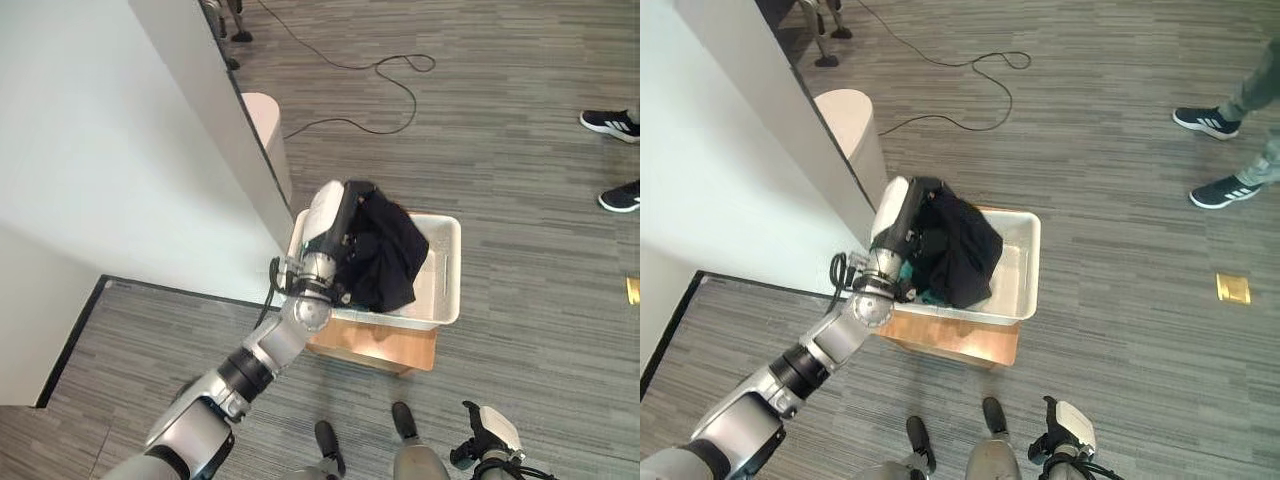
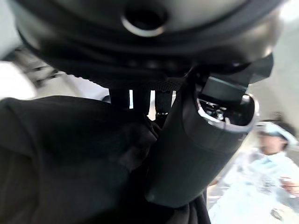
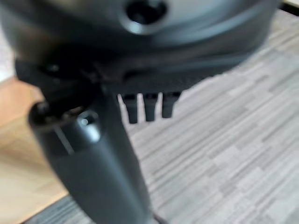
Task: Pick up bed clothes into laundry basket.
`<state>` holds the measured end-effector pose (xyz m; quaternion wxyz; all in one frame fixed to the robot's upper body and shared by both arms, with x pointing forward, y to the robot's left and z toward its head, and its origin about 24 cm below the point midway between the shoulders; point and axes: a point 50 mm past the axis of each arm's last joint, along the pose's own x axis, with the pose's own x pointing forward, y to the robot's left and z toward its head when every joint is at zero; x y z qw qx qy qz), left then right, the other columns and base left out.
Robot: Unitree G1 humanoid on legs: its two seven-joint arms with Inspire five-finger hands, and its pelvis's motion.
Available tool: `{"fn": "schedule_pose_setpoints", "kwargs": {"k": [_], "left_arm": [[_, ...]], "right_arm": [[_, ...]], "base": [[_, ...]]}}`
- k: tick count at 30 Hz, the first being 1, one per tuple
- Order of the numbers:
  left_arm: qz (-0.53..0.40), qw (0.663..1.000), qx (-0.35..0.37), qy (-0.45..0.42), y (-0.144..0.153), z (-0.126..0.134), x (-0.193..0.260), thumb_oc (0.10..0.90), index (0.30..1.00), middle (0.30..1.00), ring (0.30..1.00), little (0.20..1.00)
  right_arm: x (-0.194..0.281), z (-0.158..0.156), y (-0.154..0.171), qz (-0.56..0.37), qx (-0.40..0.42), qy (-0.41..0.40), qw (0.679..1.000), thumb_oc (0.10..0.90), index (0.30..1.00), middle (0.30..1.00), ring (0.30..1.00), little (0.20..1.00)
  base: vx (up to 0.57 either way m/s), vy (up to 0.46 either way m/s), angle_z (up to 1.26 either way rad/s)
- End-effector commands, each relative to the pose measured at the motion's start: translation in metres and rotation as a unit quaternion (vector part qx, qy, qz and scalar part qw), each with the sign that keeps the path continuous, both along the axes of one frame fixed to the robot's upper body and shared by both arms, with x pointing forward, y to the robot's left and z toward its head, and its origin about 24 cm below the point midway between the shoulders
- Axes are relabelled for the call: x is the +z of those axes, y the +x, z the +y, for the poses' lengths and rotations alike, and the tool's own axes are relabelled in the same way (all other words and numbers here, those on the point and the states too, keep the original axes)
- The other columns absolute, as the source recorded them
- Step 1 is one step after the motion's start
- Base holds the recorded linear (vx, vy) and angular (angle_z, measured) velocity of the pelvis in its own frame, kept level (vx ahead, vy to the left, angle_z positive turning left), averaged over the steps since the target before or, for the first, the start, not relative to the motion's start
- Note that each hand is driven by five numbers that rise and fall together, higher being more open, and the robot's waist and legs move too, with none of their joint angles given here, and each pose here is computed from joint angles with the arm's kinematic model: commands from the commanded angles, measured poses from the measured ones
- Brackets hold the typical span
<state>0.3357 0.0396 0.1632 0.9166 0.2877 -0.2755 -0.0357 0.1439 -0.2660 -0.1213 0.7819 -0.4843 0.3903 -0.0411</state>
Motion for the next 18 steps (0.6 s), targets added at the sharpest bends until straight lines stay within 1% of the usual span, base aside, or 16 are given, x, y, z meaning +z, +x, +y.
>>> {"fn": "schedule_pose_setpoints", "kwargs": {"k": [1, 4, 5, 11, 12, 17, 18], "left_arm": [[-0.161, 0.986, -0.002, -0.034, 0.006, -0.017, 0.082, 0.4, 0.3, 0.3, 0.3, 0.3], [-0.161, 0.986, -0.002, -0.034, 0.006, -0.017, 0.082, 0.4, 0.3, 0.3, 0.3, 0.3], [-0.151, 0.987, 0.053, 0.029, 0.024, -0.008, 0.077, 0.4, 0.3, 0.3, 0.3, 0.3], [-0.153, 0.986, 0.053, 0.029, 0.025, -0.008, 0.079, 0.4, 0.3, 0.3, 0.3, 0.3], [-0.113, 0.982, 0.118, 0.099, 0.046, 0.016, 0.061, 0.4, 0.3, 0.3, 0.3, 0.3], [-0.115, 0.981, 0.118, 0.099, 0.046, 0.017, 0.062, 0.4, 0.3, 0.3, 0.3, 0.3], [-0.051, 0.977, 0.136, 0.158, 0.044, 0.021, 0.006, 0.4, 0.3, 0.3, 0.3, 0.3]], "right_arm": [[0.017, -0.013, 0.025, -0.05, 0.016, -0.036, 0.998, 0.8, 0.9, 0.9, 0.9, 0.9], [0.017, -0.013, 0.025, -0.05, 0.016, -0.036, 0.998, 0.8, 0.9, 0.9, 0.9, 0.9], [0.021, -0.007, 0.038, -0.061, 0.03, -0.039, 0.997, 0.8, 0.9, 0.9, 0.9, 0.9], [0.021, -0.006, 0.04, -0.064, 0.03, -0.038, 0.997, 0.8, 0.9, 0.9, 0.9, 0.9], [0.023, -0.004, 0.046, -0.07, 0.028, -0.036, 0.997, 0.8, 0.9, 0.9, 0.9, 0.9], [0.023, -0.003, 0.048, -0.071, 0.028, -0.035, 0.996, 0.8, 0.9, 0.9, 0.9, 0.9], [0.025, 0.003, 0.055, -0.092, 0.022, -0.022, 0.995, 0.8, 0.9, 0.9, 0.9, 0.9]], "base": [[0.0, 0.0, -0.2], [0.01, 0.012, -0.04], [0.0, 0.028, -0.03], [0.0, 0.003, -0.14], [-0.04, -0.01, 0.0], [-0.03, -0.011, -0.13], [-0.08, -0.048, -0.12]]}}
